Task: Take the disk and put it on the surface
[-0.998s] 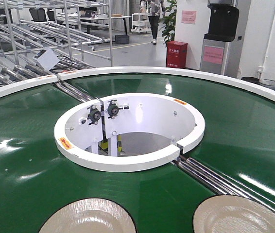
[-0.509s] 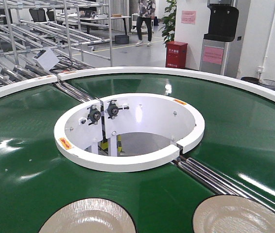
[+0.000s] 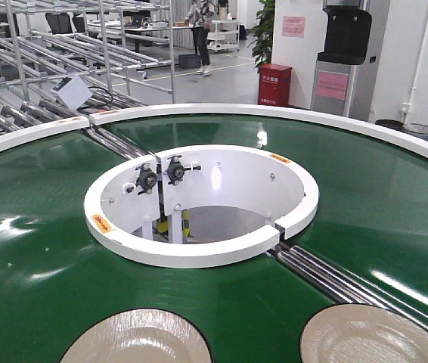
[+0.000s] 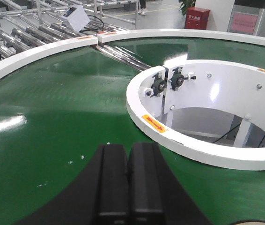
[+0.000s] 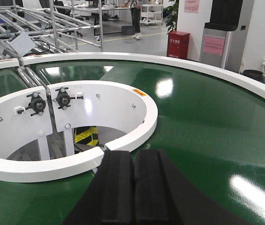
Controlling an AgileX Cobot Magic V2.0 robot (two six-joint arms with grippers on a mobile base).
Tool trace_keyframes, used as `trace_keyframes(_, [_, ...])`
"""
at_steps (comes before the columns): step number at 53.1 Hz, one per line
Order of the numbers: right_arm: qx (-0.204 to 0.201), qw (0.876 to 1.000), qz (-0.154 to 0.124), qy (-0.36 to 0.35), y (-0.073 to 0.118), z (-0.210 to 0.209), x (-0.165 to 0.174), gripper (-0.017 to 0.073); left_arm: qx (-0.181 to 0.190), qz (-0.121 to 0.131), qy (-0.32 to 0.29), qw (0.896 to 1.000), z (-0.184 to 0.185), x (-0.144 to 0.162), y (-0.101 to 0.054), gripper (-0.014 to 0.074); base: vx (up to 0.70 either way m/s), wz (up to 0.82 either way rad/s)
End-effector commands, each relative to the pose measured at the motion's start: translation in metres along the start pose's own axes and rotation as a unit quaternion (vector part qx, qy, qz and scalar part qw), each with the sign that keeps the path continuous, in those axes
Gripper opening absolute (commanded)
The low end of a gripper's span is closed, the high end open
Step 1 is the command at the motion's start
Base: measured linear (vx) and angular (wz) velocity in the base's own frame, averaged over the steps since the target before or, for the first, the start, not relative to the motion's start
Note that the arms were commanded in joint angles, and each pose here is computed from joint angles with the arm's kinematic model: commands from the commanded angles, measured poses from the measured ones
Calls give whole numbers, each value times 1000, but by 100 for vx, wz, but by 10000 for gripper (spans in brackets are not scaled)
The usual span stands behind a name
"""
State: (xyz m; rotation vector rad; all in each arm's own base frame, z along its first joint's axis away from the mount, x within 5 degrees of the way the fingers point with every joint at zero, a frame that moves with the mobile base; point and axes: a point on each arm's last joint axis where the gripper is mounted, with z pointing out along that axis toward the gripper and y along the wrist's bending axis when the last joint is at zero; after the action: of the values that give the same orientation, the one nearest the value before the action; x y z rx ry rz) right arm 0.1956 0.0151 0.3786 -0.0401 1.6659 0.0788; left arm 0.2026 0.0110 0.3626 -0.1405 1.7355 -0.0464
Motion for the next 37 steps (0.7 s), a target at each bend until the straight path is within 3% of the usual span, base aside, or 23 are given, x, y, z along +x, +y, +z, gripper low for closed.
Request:
trace_keyframes(1, [-3,998,-3,-63,1,-4,-21,20,3,4,-64,998,-5,-22,-2,104,0,0])
trace_keyframes(10, [-3,998,6,-59,1,-4,-20,168,4,4,-52,999,-5,-20,-2,322,0,0])
trace_keyframes(17, [-3,998,8,-59,1,-4,-20,415,24,9,-45,999,-5,-18,-10,531,0,0])
trace_keyframes(22, [-3,998,8,-60,1,-4,-20,601,28,13,-45,999,-5,-18,-12,618,0,0])
trace_keyframes(26, [-3,998,5,-63,1,-4,-21,718,27,13,-46,998,-5,-18,-12,652,0,0])
trace_keyframes(30, [-3,998,-1,-63,1,-4,-21,728,28,10,-45,999,-5,-18,-12,650,0,0])
trace_keyframes(33, [-3,998,-1,-63,1,-4,-21,726,30,-32,-33,998,-5,-16,-12,640,0,0])
trace_keyframes(37, [-3,998,-1,-63,1,-4,-21,715,32,-64,19,997,-3,-7,-13,613,0,0])
